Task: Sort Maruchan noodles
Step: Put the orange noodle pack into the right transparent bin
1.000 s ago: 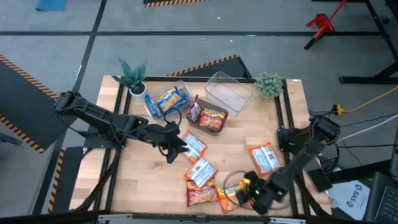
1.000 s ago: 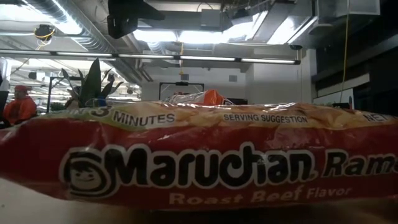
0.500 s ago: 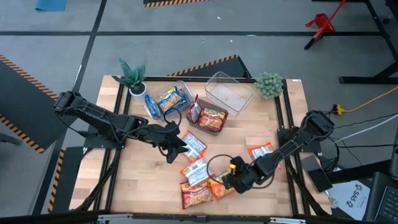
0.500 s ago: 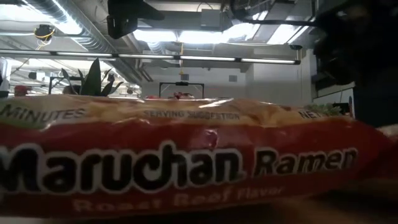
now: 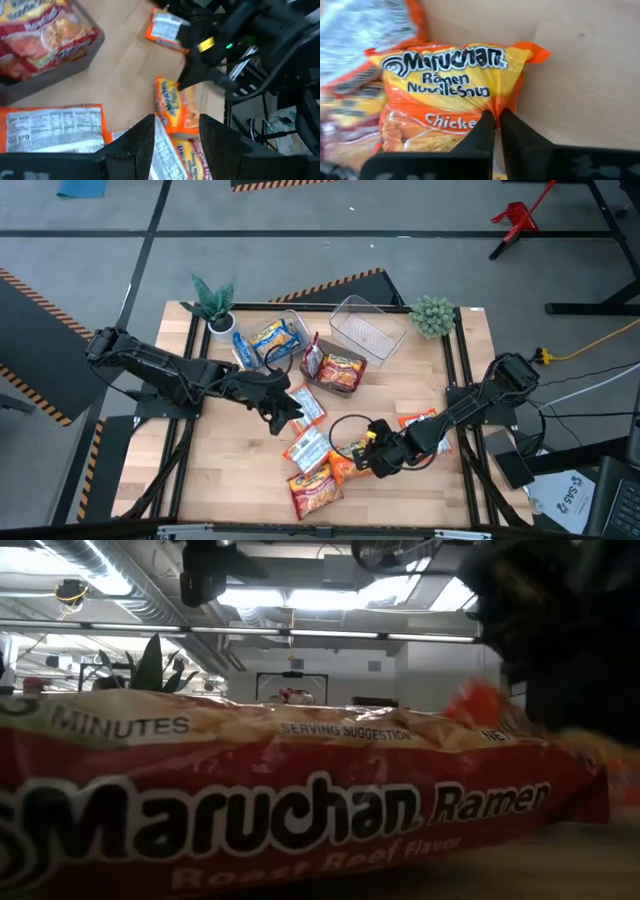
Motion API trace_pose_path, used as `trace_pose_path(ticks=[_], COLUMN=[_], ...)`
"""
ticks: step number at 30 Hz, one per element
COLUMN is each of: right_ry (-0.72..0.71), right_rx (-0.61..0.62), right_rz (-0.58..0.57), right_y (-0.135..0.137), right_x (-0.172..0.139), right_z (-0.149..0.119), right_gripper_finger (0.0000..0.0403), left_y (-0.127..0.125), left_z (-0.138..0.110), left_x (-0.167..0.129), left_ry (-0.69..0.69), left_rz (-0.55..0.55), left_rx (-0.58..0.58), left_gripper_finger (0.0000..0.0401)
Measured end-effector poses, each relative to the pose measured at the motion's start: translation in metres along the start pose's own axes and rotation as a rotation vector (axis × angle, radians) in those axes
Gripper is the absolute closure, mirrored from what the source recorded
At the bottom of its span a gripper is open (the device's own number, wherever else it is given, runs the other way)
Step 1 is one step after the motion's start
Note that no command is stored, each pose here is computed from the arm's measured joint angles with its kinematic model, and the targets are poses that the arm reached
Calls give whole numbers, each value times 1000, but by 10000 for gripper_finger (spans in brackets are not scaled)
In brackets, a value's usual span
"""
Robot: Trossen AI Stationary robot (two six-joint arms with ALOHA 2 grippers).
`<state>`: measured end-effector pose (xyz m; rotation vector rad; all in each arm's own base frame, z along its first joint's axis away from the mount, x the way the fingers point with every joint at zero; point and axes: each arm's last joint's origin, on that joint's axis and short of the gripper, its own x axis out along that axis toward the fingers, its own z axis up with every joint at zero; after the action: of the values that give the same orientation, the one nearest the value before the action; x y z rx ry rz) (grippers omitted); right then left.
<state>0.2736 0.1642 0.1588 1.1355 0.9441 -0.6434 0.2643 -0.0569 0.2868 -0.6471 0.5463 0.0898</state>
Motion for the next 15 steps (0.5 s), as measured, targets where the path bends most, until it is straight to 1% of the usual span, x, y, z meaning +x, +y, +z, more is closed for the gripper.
trace_pose_path(ticks=[3,10,12,15], right_ry=[-10,-140,-196,-280], right_rx=[14,36,39,-12], right_rz=[31,117,146,180], right_y=[3,5,6,7], right_x=[-14,-49,-57,-68], right_z=[6,18,21,26], right_gripper_finger=[401,403,402,402], left_y=[6,28,35,45], left_z=[7,26,32,40], left_x=[-1,0,-1,-2], left_ry=[11,46,45,59], left_rz=[-20,-67,-73,-95], left_rx=[-24,-113,-160,-248], left_gripper_finger=[254,253,248,227])
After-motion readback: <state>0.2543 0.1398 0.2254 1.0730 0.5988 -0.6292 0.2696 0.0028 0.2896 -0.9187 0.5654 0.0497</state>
